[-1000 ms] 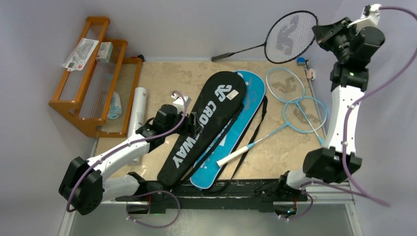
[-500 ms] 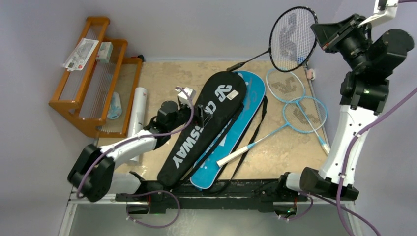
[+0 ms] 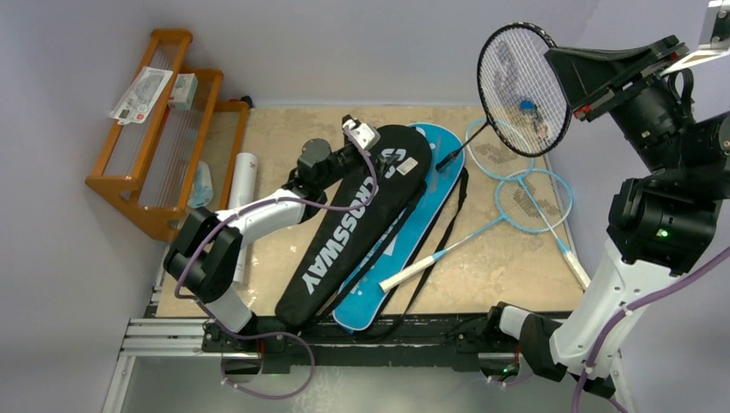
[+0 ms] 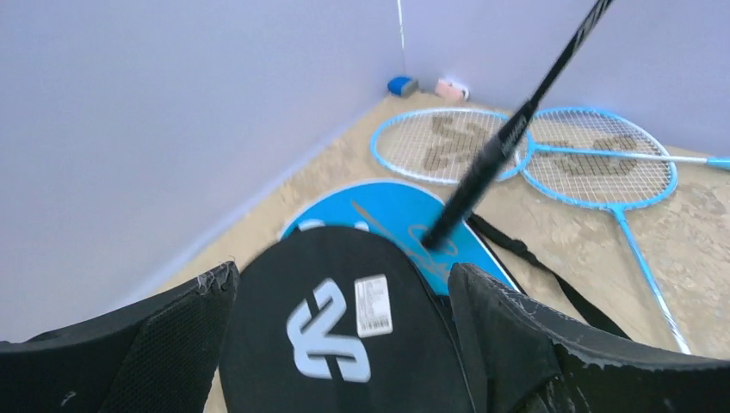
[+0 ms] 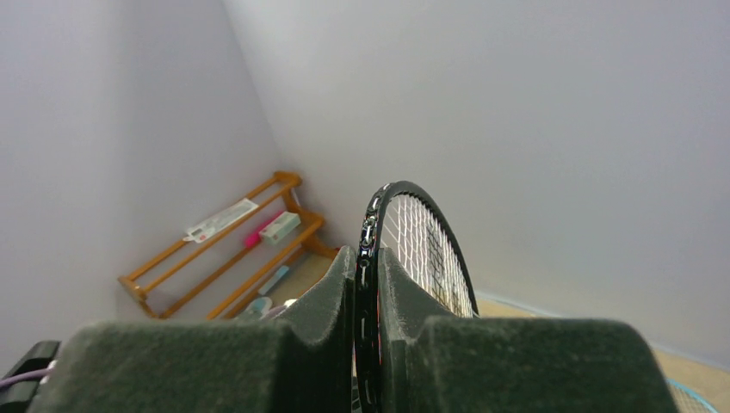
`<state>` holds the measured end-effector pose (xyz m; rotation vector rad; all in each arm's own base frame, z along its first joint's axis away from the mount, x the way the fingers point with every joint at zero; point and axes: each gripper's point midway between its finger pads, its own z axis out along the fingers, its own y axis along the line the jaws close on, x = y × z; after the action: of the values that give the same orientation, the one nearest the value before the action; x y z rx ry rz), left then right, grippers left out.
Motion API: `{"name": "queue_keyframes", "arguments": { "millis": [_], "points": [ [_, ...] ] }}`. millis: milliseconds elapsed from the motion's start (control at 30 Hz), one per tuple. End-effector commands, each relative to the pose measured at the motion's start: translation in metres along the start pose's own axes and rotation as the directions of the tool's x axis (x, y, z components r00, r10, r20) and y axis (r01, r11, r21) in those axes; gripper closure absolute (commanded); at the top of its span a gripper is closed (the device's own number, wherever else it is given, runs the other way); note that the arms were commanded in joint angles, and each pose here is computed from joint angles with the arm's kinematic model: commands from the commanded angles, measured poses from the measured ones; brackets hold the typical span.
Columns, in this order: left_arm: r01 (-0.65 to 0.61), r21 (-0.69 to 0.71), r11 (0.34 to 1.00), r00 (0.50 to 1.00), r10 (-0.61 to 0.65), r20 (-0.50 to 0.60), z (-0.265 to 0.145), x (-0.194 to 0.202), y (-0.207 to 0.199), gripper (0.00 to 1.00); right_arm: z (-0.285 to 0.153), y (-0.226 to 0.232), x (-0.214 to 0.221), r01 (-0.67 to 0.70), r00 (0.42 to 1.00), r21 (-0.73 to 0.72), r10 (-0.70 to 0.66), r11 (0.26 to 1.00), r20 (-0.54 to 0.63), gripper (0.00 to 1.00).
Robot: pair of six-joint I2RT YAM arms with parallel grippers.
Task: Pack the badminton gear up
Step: Pick up the racket from the center of the board.
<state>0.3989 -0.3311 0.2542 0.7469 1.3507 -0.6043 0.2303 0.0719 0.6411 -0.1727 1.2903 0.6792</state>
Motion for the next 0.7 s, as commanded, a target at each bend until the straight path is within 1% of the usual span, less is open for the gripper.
{"name": "queue_keyframes", "arguments": {
  "millis": [0, 33, 100, 167, 233, 300, 400, 467, 567, 667],
  "points": [
    [-0.215, 0.174, 0.961, 0.971, 0.192, 0.14, 0.016, -0.03, -0.021, 0.1, -0.006, 0.031, -0.014, 0.018, 1.0, -0.093, -0.016, 0.996, 0.023, 1.0],
    [-0.221, 0.247, 0.943, 0.97, 0.186, 0.159, 0.015, -0.029, -0.035, 0.1, -0.008, 0.036, -0.016, 0.017, 1.0, -0.111, -0.014, 0.994, 0.024, 1.0],
    [-0.198, 0.413, 0.889, 0.974, 0.13, 0.188, 0.007, -0.027, -0.066, 0.12, -0.009, 0.045, -0.017, 0.016, 1.0, -0.145, -0.013, 0.989, 0.024, 1.0],
    [-0.176, 0.56, 0.81, 0.975, 0.065, 0.212, -0.007, -0.024, -0.094, 0.12, -0.01, 0.049, -0.018, 0.006, 1.0, -0.167, -0.003, 0.986, 0.02, 1.0],
    [-0.161, 0.627, 0.762, 0.975, 0.023, 0.223, -0.018, -0.019, -0.109, 0.12, -0.01, 0.052, -0.018, -0.001, 1.0, -0.188, 0.004, 0.982, 0.015, 1.0],
    [-0.155, 0.626, 0.764, 0.974, 0.011, 0.228, -0.02, -0.015, -0.11, 0.12, -0.01, 0.056, -0.016, -0.017, 1.0, -0.212, 0.018, 0.977, 0.004, 1.0],
    [-0.133, 0.552, 0.823, 0.98, 0.026, 0.196, -0.007, -0.007, -0.095, 0.12, -0.01, 0.06, -0.012, -0.044, 0.999, -0.254, 0.042, 0.966, -0.016, 1.0],
    [-0.131, 0.524, 0.841, 0.985, 0.049, 0.167, 0.001, -0.001, -0.088, 0.12, -0.011, 0.064, -0.012, -0.049, 0.999, -0.279, 0.046, 0.959, -0.018, 1.0],
    [-0.118, 0.518, 0.847, 0.988, 0.049, 0.145, 0.009, 0.006, -0.085, 0.12, -0.01, 0.064, -0.012, -0.065, 0.998, -0.287, 0.063, 0.956, -0.015, 1.0],
    [-0.09, 0.532, 0.842, 0.992, 0.028, 0.122, 0.013, 0.014, -0.087, 0.15, -0.008, 0.058, -0.011, -0.092, 0.996, -0.274, 0.093, 0.957, -0.013, 1.0]
  ]
}}
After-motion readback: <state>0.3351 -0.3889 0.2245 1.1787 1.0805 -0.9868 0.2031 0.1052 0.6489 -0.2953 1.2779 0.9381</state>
